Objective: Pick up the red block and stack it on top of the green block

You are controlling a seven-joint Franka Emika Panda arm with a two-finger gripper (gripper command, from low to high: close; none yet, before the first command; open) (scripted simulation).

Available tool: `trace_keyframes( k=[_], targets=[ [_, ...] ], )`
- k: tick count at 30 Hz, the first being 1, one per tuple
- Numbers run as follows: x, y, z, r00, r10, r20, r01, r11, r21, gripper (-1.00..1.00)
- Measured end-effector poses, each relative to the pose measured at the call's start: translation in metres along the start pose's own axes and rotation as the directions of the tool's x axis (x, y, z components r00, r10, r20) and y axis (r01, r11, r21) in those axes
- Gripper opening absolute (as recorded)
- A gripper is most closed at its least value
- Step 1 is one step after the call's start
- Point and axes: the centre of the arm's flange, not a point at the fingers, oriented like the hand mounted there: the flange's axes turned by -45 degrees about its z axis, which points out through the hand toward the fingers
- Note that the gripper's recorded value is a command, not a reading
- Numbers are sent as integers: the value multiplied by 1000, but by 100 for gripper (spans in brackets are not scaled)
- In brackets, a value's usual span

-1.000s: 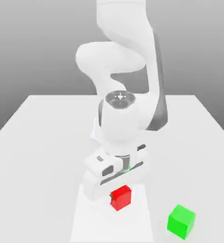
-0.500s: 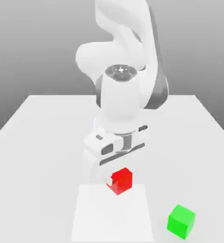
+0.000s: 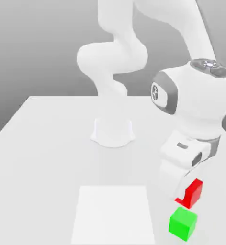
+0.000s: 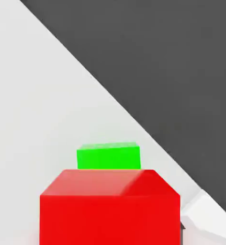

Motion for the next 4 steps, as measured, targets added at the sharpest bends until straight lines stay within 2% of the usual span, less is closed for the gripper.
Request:
trace_keyframes(
  k=[1, 2, 4],
  targets=[
    [0, 0, 13, 1000, 0, 0, 0, 1000, 0, -100],
    [0, -1, 20, 1000, 0, 0, 0, 1000, 0, 100],
    [0, -1, 20, 1000, 0, 0, 0, 1000, 0, 100]
  ],
)
